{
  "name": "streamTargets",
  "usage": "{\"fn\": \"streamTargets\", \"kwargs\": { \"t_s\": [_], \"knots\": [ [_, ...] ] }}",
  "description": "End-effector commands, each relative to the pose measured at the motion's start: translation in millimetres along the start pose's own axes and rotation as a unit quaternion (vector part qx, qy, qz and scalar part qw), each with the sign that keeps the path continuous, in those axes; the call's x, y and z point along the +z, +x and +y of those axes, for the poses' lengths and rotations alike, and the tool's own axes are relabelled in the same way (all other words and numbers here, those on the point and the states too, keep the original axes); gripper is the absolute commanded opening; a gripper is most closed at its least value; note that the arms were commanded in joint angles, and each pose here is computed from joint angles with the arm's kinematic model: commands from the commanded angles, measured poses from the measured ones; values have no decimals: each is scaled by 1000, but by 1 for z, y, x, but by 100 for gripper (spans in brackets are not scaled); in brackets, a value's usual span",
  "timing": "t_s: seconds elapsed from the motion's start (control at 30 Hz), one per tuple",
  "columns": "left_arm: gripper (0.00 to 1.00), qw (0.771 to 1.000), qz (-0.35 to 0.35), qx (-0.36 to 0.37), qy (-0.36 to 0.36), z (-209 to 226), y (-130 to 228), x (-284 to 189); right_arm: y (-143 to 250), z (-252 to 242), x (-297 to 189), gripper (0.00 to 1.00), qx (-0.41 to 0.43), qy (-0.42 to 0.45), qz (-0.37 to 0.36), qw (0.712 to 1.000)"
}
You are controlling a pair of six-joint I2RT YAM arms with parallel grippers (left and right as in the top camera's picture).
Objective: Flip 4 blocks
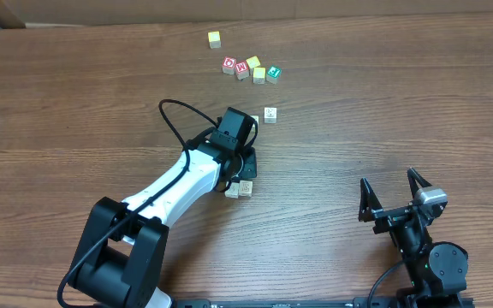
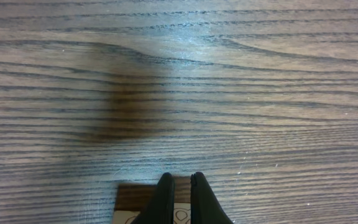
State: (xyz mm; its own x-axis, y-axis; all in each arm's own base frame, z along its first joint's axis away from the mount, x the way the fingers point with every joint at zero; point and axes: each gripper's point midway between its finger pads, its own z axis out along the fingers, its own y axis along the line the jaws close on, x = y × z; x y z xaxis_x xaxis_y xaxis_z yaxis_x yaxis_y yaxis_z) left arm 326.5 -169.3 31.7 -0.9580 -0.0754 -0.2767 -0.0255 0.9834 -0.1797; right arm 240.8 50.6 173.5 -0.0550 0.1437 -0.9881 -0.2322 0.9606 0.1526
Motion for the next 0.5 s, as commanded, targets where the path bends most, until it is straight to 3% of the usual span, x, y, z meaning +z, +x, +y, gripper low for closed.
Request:
{"fn": "streamTargets", "kwargs": {
  "t_s": [0.0,0.47],
  "knots": [
    [4,1000,-6,-3,-2,-4,-4,-2,3,-2,0,100,-2,3,0,1000],
    [4,1000,20,7,12,-8,6,-2,3,-2,0,100,-2,3,0,1000]
  ]
}}
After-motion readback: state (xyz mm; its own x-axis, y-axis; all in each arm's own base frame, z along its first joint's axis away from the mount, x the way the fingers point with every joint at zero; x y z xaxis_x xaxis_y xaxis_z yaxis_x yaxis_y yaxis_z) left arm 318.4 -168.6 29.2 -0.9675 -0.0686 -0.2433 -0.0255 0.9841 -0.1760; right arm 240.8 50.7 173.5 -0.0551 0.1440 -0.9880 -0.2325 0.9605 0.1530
